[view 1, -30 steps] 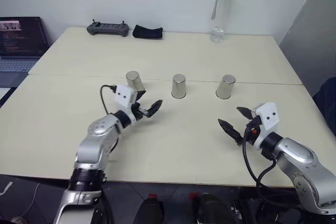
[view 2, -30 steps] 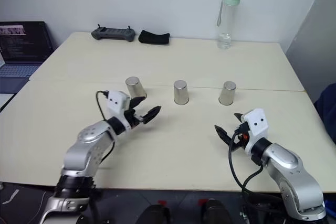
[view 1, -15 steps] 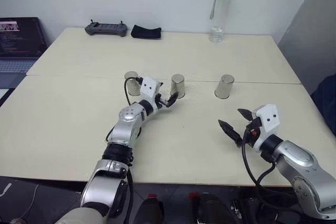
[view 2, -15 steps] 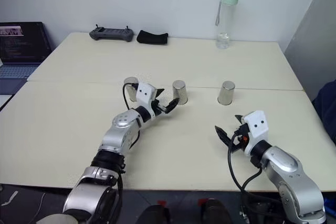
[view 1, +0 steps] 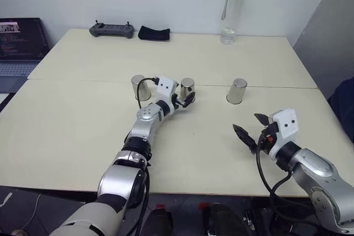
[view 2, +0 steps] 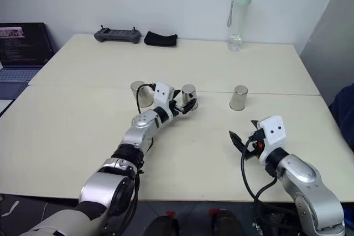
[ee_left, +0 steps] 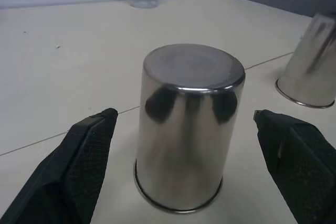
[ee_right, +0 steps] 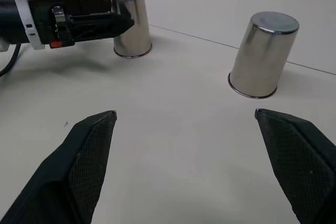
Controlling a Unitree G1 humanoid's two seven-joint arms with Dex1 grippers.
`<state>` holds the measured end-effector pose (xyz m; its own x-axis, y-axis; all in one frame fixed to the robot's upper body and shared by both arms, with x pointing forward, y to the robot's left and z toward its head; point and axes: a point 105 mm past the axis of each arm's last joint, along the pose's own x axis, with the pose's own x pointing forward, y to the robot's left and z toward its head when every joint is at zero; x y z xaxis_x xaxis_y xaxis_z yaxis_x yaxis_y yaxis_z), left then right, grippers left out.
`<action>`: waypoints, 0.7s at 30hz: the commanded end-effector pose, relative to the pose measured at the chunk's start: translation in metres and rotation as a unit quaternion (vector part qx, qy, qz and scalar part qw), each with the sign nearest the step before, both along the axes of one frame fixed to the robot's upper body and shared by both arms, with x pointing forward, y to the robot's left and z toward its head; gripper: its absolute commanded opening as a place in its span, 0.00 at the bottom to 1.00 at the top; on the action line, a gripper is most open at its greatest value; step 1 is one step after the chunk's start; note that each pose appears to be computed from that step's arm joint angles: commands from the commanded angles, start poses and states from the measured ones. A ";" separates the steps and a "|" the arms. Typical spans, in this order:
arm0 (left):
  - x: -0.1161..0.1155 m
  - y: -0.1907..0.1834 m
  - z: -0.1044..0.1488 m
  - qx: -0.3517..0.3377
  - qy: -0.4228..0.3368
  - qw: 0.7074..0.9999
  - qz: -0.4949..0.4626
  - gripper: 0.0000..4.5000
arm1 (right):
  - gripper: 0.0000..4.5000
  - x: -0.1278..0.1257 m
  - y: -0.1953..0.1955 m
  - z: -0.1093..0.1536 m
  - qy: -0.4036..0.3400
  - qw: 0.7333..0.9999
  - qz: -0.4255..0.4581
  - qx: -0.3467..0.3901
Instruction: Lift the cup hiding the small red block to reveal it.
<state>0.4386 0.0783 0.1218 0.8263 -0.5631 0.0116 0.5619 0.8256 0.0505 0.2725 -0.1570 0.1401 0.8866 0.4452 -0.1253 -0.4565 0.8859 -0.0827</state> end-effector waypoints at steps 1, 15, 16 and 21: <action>0.008 -0.007 0.023 -0.003 -0.034 0.999 0.004 0.99 | 1.00 -0.005 0.001 0.012 -0.023 1.000 -0.002 0.004; 0.014 -0.002 0.020 -0.002 -0.025 0.999 0.023 0.59 | 1.00 -0.006 0.002 0.011 -0.021 1.000 -0.007 0.008; 0.014 -0.002 0.021 -0.002 -0.028 0.999 0.022 0.59 | 1.00 -0.006 0.002 0.011 -0.021 1.000 -0.007 0.008; 0.010 -0.008 0.041 0.009 -0.078 0.997 0.002 0.59 | 1.00 -0.007 0.002 0.009 -0.019 1.000 -0.006 0.009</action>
